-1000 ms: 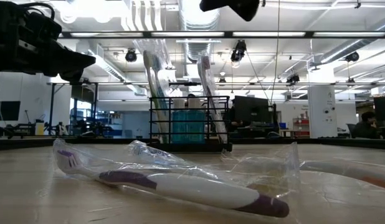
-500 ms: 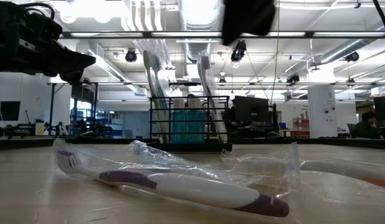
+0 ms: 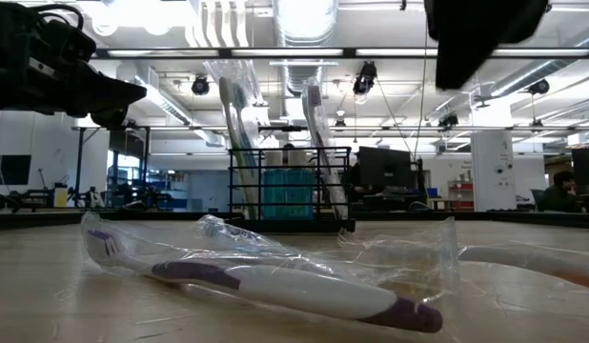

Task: Pick & Place toothbrushing station
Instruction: Put the orange toothbrush into the black wire organizer

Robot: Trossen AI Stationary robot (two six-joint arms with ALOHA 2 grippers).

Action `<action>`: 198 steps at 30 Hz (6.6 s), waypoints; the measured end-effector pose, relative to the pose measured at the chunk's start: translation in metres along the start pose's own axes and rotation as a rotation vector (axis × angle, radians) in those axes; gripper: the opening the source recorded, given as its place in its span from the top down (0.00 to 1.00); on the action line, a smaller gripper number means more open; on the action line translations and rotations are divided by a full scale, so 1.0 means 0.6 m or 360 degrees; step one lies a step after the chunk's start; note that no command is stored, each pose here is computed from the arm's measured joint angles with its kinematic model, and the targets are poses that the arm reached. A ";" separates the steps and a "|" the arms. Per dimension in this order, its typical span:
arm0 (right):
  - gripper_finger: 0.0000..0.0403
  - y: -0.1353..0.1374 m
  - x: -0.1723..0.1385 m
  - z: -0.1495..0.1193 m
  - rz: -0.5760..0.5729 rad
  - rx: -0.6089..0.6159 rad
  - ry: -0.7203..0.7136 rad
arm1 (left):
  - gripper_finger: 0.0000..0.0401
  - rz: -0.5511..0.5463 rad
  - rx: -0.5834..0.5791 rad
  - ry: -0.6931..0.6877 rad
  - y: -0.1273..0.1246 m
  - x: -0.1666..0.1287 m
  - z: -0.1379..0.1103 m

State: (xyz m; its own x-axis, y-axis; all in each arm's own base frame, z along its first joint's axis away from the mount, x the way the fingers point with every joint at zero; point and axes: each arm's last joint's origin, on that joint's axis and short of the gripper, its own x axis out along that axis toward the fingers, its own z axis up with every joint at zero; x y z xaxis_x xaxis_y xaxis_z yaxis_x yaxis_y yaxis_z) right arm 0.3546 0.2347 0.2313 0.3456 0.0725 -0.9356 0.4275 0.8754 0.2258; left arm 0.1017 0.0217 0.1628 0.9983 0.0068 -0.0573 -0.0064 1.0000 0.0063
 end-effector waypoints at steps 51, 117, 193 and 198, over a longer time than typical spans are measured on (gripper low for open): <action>0.94 -0.021 0.133 -0.034 -0.0362 -0.0247 0.0261 | 0.98 -0.0026 -0.0020 0.0001 -0.001 0.000 0.000; 0.94 -0.484 -0.154 -0.224 0.0130 -0.0935 -0.2249 | 0.98 0.0073 0.0073 -0.0101 0.002 0.000 0.010; 0.94 -0.425 -0.015 0.083 0.0326 -0.0974 -0.2060 | 0.98 0.0161 0.0137 -0.0098 0.005 0.000 0.009; 0.94 -0.430 0.010 0.081 0.0259 -0.0932 -0.2003 | 0.98 0.0161 0.0132 -0.0090 0.005 0.000 0.008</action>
State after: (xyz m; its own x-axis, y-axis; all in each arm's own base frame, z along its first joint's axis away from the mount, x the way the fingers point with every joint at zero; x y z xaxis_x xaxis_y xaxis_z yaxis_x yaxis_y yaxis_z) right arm 0.2869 -0.0140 0.1805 0.9995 -0.0082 0.0293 0.0119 0.9914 -0.1301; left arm 0.1019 0.0247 0.1678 0.9945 0.1051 0.0043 -0.1050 0.9902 0.0921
